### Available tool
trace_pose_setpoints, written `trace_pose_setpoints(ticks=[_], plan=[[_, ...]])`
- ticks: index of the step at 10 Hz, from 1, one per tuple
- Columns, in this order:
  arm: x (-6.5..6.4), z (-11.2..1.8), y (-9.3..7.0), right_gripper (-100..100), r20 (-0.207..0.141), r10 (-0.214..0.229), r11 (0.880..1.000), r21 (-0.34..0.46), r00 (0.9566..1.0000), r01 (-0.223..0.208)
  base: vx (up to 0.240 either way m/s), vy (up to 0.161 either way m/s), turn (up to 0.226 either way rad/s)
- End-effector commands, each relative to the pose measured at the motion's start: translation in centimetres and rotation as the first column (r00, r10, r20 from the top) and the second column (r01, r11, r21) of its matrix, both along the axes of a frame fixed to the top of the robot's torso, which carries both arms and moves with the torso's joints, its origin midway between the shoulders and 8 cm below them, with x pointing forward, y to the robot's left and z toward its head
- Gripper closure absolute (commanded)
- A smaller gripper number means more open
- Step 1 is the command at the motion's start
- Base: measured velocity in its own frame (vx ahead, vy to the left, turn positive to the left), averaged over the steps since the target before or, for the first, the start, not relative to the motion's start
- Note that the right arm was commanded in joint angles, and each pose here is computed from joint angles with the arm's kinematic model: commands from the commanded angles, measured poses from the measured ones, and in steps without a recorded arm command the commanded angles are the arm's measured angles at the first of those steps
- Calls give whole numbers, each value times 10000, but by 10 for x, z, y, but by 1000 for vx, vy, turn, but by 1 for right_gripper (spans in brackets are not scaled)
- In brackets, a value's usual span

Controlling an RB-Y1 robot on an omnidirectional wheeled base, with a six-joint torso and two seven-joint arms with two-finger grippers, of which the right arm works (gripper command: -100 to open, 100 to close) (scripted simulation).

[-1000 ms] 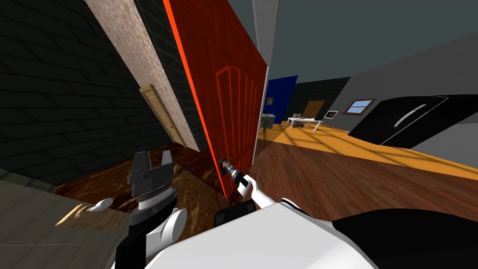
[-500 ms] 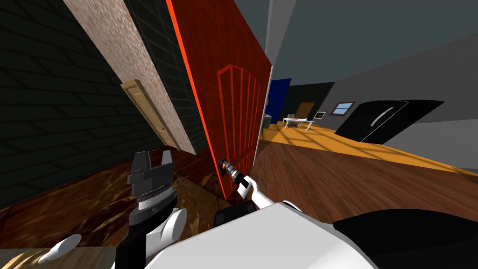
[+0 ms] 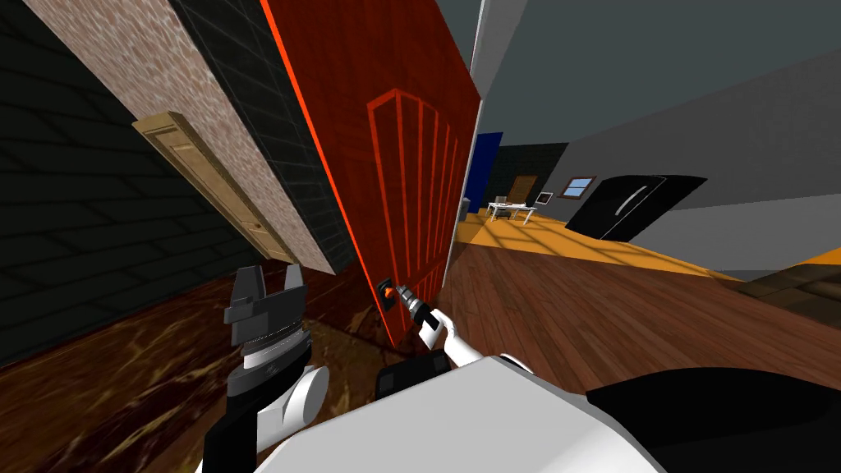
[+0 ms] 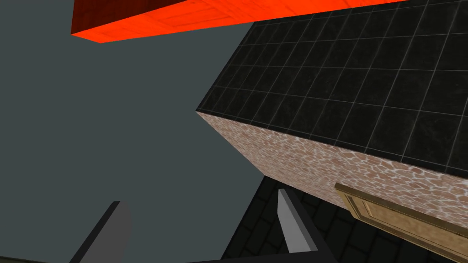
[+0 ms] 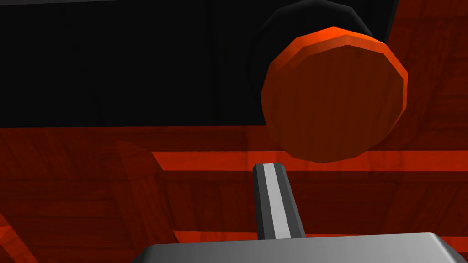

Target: Push the door open

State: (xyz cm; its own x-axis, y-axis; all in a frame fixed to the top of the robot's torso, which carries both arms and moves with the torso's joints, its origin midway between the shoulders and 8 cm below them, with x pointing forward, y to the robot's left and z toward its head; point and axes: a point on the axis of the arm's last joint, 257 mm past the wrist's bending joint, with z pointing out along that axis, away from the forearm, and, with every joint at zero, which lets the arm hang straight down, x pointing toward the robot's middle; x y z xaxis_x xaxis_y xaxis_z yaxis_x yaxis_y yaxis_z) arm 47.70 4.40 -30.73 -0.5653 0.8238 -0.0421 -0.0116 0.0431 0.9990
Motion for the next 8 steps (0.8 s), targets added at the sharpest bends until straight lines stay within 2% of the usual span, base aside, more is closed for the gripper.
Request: trace_pose_setpoints(ticks=[1, 6, 7, 8], plan=[[-2, 0, 1, -100, -26, 43, 10000, 27, 10000, -43, -185, -90, 6], [-11, 11, 20, -100, -115, 291, 9987, 422, 9995, -286, -229, -104, -31], [-11, 10, 18, -100, -99, 255, 9991, 349, 9996, -251, -99, -51, -1], [-9, 7, 12, -100, -78, 200, 9995, 247, 9998, -198, 83, 53, 40]])
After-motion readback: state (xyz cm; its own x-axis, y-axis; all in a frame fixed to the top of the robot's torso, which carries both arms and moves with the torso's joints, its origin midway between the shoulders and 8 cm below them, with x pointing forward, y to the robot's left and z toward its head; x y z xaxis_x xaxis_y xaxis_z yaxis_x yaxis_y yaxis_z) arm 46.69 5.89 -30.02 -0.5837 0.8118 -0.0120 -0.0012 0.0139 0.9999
